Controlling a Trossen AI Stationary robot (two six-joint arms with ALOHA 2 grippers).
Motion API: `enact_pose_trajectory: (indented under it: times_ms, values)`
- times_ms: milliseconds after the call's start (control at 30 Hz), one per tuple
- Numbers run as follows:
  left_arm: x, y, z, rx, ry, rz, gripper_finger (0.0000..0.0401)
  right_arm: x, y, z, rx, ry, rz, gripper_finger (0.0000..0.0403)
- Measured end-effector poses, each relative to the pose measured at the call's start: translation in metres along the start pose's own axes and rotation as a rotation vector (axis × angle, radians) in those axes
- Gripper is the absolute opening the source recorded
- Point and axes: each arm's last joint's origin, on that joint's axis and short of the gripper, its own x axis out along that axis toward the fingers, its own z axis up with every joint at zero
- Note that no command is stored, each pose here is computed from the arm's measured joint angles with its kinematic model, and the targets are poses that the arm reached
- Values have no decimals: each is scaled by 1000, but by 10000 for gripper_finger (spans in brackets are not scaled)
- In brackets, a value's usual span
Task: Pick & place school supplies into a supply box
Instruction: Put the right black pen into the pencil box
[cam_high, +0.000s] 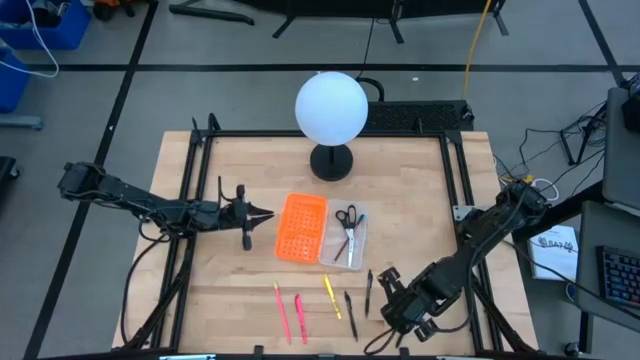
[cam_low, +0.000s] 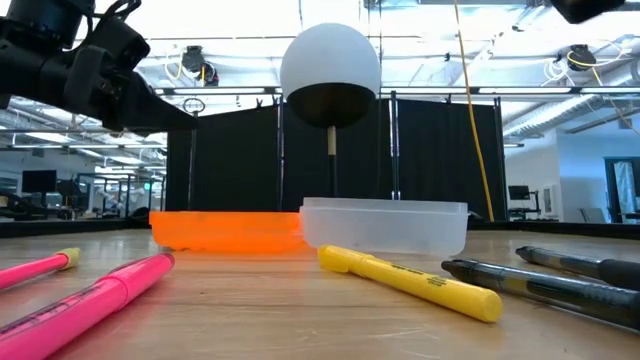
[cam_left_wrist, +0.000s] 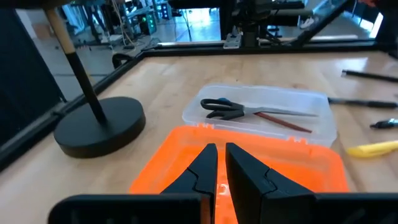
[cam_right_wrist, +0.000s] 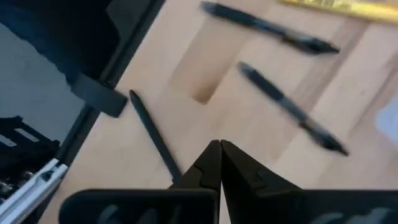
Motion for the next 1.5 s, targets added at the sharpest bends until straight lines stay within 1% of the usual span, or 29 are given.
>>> enact_pose_trajectory:
  times_ms: [133,300,400,500,633,767,900,1033,1133,1367,1500]
  values:
    - [0,0,2,-38,-21,0,42,-1,5,-2,-40,9,-39,0]
    - [0,0,9,-76,-89,-3,42,7,12,-10,-91,77,-18,1]
    - [0,0,10,-79,-95,-3,42,11,18,-15,-115,85,-13,13]
    - [0,0,9,-77,-86,-3,42,15,25,-19,-174,99,-6,44]
    - [0,0,7,-91,-70,16,42,24,33,-26,-250,94,4,101]
    - [0,2,6,-116,-66,59,42,39,40,-33,-333,31,11,156]
    - [0,2,5,-150,-57,78,42,51,47,-40,-373,-22,-18,186]
    - [0,2,1,-138,-15,82,42,60,52,-47,-384,-54,-9,191]
    - [0,2,-2,-137,15,85,42,66,55,-51,-393,-86,-44,184]
    - [0,2,-2,-179,12,86,42,81,55,-64,-389,-138,-30,172]
    - [0,2,-2,-180,10,86,42,90,51,-74,-383,-127,-29,171]
